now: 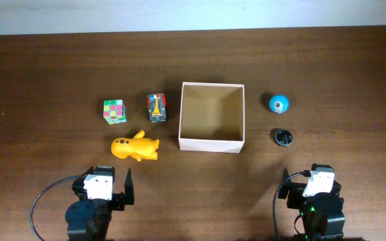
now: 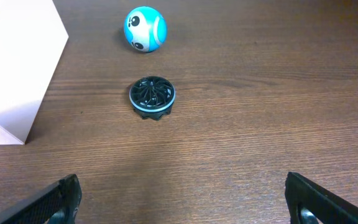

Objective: Pack container

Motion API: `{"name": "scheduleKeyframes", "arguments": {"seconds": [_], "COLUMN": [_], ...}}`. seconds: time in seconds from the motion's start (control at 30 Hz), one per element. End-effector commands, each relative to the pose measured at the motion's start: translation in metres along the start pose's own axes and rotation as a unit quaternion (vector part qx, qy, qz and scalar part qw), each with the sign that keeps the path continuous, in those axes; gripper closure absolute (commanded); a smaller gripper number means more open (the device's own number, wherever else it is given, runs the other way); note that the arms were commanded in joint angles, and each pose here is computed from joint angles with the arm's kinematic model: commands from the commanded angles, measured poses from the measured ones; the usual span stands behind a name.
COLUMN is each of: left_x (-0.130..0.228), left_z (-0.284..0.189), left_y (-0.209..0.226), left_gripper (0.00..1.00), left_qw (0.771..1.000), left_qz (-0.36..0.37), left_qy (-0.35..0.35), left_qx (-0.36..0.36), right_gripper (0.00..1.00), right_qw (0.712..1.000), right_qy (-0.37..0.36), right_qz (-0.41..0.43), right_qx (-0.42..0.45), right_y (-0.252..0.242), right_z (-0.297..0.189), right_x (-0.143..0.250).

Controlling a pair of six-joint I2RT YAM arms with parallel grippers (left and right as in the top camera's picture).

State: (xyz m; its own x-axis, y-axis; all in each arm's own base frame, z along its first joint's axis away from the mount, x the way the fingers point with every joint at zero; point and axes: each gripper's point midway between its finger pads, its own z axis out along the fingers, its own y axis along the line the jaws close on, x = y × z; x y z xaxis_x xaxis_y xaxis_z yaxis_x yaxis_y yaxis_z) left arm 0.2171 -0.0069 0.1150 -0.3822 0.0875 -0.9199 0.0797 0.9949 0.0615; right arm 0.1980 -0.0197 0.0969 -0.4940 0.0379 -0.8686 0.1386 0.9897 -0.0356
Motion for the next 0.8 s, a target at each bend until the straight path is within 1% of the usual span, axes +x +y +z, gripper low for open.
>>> {"name": "scheduleKeyframes", "arguments": {"seconds": [0.0, 0.07, 0.13, 0.2, 0.27, 0.33, 0.4, 0.53, 0.6, 0.67, 0.77], "left_x": [-0.001, -0.001, -0.006, -0.01, -0.021, -0.029, -0.032, -0.049, -0.066, -0.091, -0.119], "left_z": [0.0, 0.0, 0.0, -0.001, -0.004, -0.008, -0.009, -0.017, -0.025, -0.033, -0.036], "left_y": [-0.003, -0.003, -0.006, -0.021, -0.035, -0.045, -0.045, -0.044, -0.043, -0.038, -0.029], "left_gripper": [0.01, 0.01, 0.01, 0.01, 0.01, 0.01, 0.01, 0.01, 0.01, 0.01, 0.01], "left_qw": [1.0, 1.0, 1.0, 0.998, 0.994, 0.989, 0.988, 0.987, 0.987, 0.988, 0.991], "left_qz": [0.009, 0.009, 0.005, -0.008, -0.007, -0.019, -0.039, -0.039, -0.037, -0.038, -0.044], "left_qy": [-0.005, -0.005, -0.016, -0.025, -0.047, -0.063, -0.066, -0.076, -0.083, -0.082, -0.055], "left_qx": [0.008, 0.007, 0.015, 0.06, 0.103, 0.134, 0.136, 0.136, 0.135, 0.128, 0.11], "right_gripper": [0.01, 0.01, 0.01, 0.01, 0.02, 0.01, 0.01, 0.01, 0.01, 0.01, 0.01], "right_qw": [1.0, 0.999, 0.999, 0.992, 0.975, 0.96, 0.95, 0.948, 0.95, 0.956, 0.965], "right_qy": [-0.017, -0.03, -0.026, -0.031, -0.029, -0.022, -0.023, -0.047, -0.069, -0.084, -0.069], "right_qz": [0.007, 0.01, 0.01, 0.009, 0.005, 0.002, 0.004, 0.012, 0.011, 0.013, 0.017], "right_qx": [0.019, 0.007, -0.037, -0.125, -0.218, -0.278, -0.312, -0.316, -0.305, -0.281, -0.253], "right_y": [-0.007, -0.002, 0.012, 0.043, 0.073, 0.092, 0.102, 0.102, 0.098, 0.09, 0.08], "right_z": [0.0, 0.0, 0.0, -0.005, -0.016, -0.026, -0.033, -0.04, -0.046, -0.054, -0.062], "right_x": [-0.006, -0.013, -0.011, -0.015, -0.015, -0.012, -0.013, -0.03, -0.046, -0.066, -0.087]}}
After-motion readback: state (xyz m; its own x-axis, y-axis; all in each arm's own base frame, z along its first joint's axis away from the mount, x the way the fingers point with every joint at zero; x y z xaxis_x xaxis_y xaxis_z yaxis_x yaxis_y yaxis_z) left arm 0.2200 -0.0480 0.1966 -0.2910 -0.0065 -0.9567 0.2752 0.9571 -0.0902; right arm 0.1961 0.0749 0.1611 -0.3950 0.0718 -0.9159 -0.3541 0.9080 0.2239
